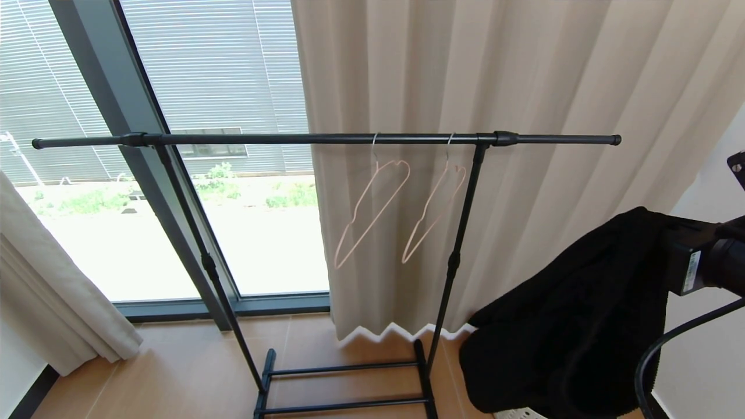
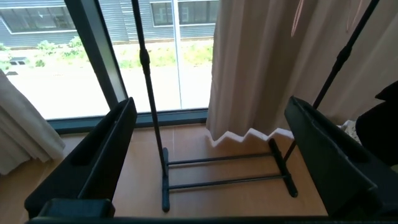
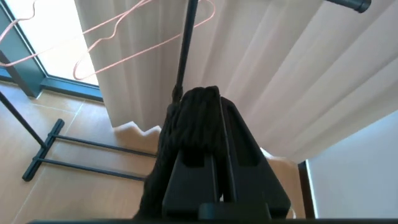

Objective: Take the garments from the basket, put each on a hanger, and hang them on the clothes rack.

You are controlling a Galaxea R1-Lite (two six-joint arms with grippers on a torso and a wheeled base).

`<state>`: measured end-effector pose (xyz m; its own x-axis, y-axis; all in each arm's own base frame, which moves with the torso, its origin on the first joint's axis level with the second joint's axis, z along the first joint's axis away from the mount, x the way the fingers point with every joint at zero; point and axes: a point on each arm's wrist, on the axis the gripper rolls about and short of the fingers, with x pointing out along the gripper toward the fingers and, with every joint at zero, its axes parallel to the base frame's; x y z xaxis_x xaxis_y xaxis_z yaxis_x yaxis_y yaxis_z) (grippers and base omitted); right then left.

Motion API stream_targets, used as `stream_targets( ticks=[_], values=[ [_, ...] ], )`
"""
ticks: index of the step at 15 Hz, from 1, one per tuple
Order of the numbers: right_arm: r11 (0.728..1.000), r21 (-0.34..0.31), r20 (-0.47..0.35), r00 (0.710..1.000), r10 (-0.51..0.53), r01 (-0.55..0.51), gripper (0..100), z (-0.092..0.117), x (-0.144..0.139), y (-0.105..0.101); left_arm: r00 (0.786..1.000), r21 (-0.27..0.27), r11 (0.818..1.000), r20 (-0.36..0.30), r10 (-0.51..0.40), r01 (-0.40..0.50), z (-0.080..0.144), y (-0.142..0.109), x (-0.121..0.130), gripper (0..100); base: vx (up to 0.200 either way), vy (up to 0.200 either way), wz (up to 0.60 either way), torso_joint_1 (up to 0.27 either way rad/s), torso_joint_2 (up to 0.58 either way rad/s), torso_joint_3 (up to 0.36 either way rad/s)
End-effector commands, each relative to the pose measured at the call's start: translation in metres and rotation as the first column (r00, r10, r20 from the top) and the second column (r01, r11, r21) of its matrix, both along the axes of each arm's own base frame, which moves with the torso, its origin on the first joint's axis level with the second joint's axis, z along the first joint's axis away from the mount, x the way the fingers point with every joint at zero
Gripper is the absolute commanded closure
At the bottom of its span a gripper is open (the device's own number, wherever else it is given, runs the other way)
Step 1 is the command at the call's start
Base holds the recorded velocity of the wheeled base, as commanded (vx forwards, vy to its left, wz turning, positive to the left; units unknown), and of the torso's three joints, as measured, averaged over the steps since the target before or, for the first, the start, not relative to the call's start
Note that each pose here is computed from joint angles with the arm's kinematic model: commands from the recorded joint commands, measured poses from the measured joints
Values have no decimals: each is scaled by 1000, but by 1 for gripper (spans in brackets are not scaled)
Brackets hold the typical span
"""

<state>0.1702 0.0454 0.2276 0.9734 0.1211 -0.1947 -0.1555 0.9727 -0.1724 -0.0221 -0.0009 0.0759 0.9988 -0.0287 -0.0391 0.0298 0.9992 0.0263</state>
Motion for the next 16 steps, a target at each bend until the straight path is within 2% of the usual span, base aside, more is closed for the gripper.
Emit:
stream_targets(
  ticks=[1,2,3,4,5,7,8,9,10,11,12,13,15,16],
  values=[
    [999,-33,3,1000,18,-18,100,-2,-8,0,980,19,1000,-200,17,-13,4,0,13,0,0,0,0,0,0,0],
    [998,-44,-17,999,48,-49,100,-7,-9,5,961,62,998,-276,-4,22,4,0,19,0,0,0,0,0,0,0],
    [996,-49,-35,997,74,-75,100,-11,-8,10,940,71,994,-336,-52,81,6,-1,25,0,0,0,0,0,0,0],
    [995,-52,-47,995,84,-87,100,-13,-7,12,916,40,986,-378,-134,161,11,-2,32,0,0,0,0,0,0,0],
    [993,-54,-57,993,104,-107,100,-15,-5,17,889,-18,972,-402,-222,234,20,-4,40,0,0,0,0,0,0,0],
    [990,-58,-62,990,128,-131,100,-16,-7,23,816,-193,929,-443,-371,317,42,-10,63,0,0,0,0,0,0,0],
    [988,-59,-71,988,139,-144,100,-18,-8,26,800,-239,917,-451,-397,320,48,-12,71,0,0,0,0,0,0,0],
    [982,-68,-106,980,171,-179,100,-26,-5,34,730,-308,884,-501,-465,352,52,-20,86,0,0,0,0,0,0,0],
    [977,-73,-122,974,191,-200,100,-30,-5,39,676,-332,857,-526,-516,395,52,-28,93,0,0,0,0,0,0,0],
    [970,-79,-137,967,217,-229,100,-32,-4,46,623,-375,818,-529,-575,437,56,-40,104,0,0,0,0,0,0,0],
    [974,-101,-140,972,190,-205,100,-33,1,54,591,-423,782,-513,-622,457,64,-53,112,0,0,0,0,0,0,0],
    [980,-123,-120,983,141,-155,100,-27,7,61,562,-454,764,-517,-645,459,73,-65,122,0,0,0,0,0,0,0],
    [983,-135,-121,986,110,-126,100,-27,23,72,521,-451,768,-564,-640,455,75,-88,141,0,0,0,0,0,0,0],
    [983,-134,-121,986,110,-126,100,-26,26,75,512,-447,776,-584,-630,445,74,-97,147,0,0,0,0,0,0,0]
  ],
)
